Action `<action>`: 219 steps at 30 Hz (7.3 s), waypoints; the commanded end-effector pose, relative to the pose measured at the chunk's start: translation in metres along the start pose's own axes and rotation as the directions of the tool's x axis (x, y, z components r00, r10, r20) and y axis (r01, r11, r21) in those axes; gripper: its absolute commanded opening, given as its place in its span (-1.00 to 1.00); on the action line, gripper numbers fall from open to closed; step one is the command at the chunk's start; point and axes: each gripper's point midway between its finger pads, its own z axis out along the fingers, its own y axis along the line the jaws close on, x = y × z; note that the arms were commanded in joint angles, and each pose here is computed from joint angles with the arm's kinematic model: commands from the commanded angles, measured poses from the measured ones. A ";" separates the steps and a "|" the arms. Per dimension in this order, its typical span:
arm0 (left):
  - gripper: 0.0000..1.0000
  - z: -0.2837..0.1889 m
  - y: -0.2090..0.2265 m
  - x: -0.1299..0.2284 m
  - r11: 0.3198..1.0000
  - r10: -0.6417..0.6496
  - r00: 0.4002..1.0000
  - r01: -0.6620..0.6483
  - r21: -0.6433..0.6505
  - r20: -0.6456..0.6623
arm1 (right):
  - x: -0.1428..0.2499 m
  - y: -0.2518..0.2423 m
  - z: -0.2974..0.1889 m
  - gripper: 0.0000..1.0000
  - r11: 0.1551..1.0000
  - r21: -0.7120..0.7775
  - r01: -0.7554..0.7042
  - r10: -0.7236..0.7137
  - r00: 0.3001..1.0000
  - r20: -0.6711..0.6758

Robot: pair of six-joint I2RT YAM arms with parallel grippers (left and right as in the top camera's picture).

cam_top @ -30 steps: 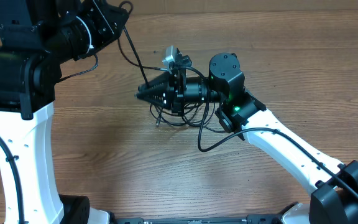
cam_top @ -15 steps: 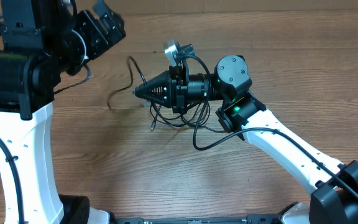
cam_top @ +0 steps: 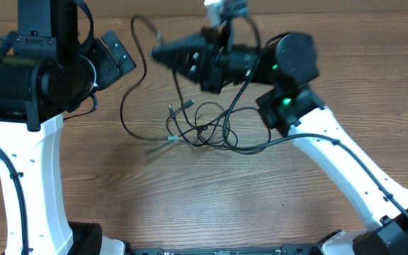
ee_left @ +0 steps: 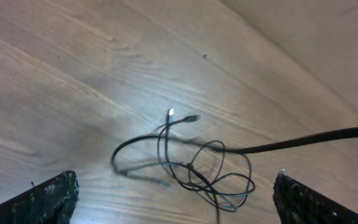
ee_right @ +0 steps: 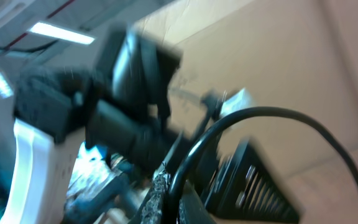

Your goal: Untangle cables

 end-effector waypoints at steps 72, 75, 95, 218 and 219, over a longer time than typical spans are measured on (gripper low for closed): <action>1.00 0.267 -0.080 0.212 0.742 0.670 0.650 -0.613 0.273 -0.360 | -0.258 -0.045 -0.240 -0.92 0.727 0.666 -0.164 -0.375 0.719 0.585; 1.00 0.267 -0.080 0.212 0.742 0.670 0.650 -0.613 0.273 -0.360 | -0.241 -0.071 -0.248 -0.92 0.625 0.768 -0.140 -0.406 0.782 0.473; 1.00 0.267 -0.080 0.212 0.742 0.670 0.650 -0.613 0.273 -0.360 | -0.179 -0.149 -0.244 -0.93 0.507 0.860 0.062 -0.266 0.960 0.087; 1.00 0.267 -0.080 0.212 0.742 0.670 0.650 -0.613 0.273 -0.360 | 0.155 -0.275 -0.652 1.00 -0.400 0.917 -0.012 0.708 0.632 0.317; 1.00 0.267 -0.080 0.212 0.742 0.669 0.650 -0.613 0.273 -0.360 | 0.159 -0.276 -0.652 0.99 -0.402 0.916 -0.002 0.714 0.626 0.315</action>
